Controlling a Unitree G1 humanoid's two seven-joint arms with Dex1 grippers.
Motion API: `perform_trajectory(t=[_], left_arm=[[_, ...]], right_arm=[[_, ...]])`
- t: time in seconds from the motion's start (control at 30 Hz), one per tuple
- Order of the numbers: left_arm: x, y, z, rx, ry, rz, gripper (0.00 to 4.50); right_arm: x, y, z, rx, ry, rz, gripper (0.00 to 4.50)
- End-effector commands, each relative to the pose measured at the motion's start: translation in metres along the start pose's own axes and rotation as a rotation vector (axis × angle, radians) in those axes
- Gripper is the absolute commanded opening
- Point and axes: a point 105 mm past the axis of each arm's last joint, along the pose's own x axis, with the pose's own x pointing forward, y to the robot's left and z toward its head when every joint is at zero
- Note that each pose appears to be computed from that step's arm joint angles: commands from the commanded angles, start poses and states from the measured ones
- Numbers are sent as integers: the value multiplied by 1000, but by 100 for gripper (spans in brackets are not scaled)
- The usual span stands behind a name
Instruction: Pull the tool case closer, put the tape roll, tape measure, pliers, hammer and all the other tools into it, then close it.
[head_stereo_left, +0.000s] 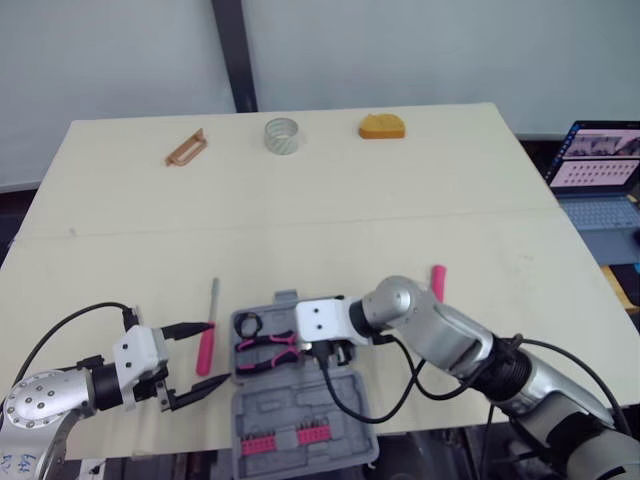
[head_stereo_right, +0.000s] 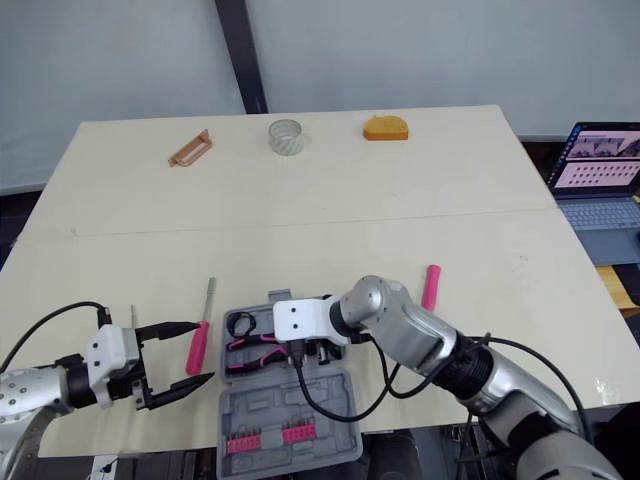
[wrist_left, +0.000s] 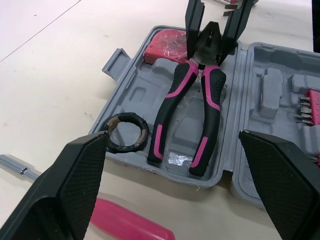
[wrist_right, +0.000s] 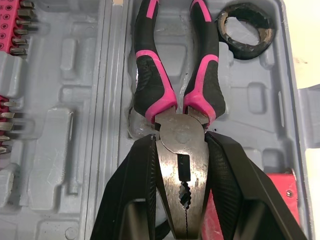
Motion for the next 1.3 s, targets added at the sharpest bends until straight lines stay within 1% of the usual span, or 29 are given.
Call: perform_trajectory(t=[0.03, 0.13, 0.2, 0.23, 0.37, 0.4, 0.43, 0.53, 0.6, 0.67, 0.73, 0.77, 0.8, 0.87, 0.93, 0.97, 1.3], left_arm=[[-5, 4, 4, 37, 7, 11, 450], [-5, 4, 4, 37, 7, 11, 450], [-5, 4, 5, 36, 7, 11, 450], [-5, 5, 5, 37, 7, 11, 450], [-4, 5, 5, 38, 6, 10, 450], [-4, 5, 5, 38, 5, 9, 450], [-4, 5, 5, 38, 5, 9, 450], [-4, 5, 6, 39, 2, 8, 450], [-2, 5, 7, 39, -3, 5, 450], [0, 4, 8, 37, -11, -1, 450], [3, 2, 8, 35, -16, -11, 450], [4, 0, 8, 34, -18, -15, 450], [4, 0, 8, 33, -19, -17, 450], [5, -2, 8, 31, -20, -17, 450], [5, -2, 7, 31, -20, -13, 450], [4, -1, 7, 31, -19, -11, 450], [4, 1, 9, 35, -18, 3, 450]], right_arm=[[-1, -1, 5, -22, -23, -20, 96], [1, 1, 4, -7, -26, -12, 96], [2, 1, 5, -2, -28, -9, 200], [2, 1, 5, -1, -30, -12, 235], [-3, -2, 9, 4, -48, -26, 428], [-6, -4, 12, 3, -59, -33, 446], [-8, -5, 14, 3, -67, -38, 446], [-16, -11, 34, 9, -203, -55, 446], [-16, -18, 39, 26, -270, -90, 446], [-12, -23, 45, 69, -363, -119, 394], [-7, -23, 48, 95, -449, -118, 317], [-4, -22, 48, 116, -483, -111, 263], [-1, -21, 48, 128, -506, -107, 196], [8, -18, 41, 149, -508, -96, 115], [16, -15, 33, 168, -497, -82, 15], [19, -14, 31, 173, -495, -76, 6], [39, -10, 18, 185, -459, -52, 6]])
